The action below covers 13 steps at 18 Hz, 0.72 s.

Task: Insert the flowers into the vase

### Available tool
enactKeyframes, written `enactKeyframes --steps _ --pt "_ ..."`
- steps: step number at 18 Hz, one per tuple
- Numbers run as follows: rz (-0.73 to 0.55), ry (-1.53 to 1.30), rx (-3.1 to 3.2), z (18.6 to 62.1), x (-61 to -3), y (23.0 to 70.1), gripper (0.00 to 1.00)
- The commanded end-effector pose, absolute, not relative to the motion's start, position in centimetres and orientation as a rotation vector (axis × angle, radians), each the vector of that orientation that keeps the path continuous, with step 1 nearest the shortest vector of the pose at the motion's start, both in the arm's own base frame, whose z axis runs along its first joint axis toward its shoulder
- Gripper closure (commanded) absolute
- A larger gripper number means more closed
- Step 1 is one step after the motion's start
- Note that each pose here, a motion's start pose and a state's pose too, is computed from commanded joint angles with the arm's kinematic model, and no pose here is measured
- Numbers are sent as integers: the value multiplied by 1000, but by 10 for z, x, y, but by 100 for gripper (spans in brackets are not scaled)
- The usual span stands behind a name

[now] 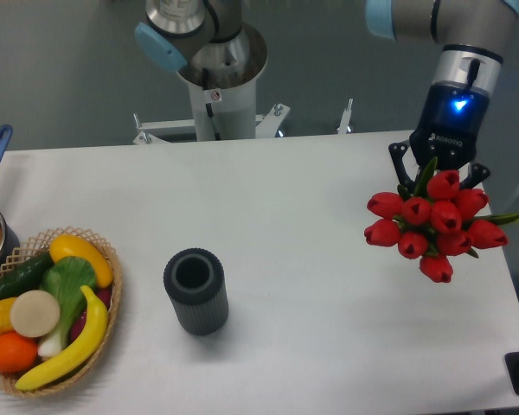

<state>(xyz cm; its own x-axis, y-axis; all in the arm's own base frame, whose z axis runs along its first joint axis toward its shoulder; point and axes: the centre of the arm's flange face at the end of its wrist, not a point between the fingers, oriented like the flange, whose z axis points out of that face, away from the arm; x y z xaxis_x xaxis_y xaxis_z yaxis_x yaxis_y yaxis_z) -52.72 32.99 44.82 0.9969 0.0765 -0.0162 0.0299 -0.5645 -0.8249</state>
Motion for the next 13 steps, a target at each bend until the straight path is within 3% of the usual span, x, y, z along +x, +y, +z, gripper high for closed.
enactKeyframes --steps 4,13 --pt "60 6 -2146 476 -509 367 82" --pt "-157 200 -1859 484 -461 418 82"
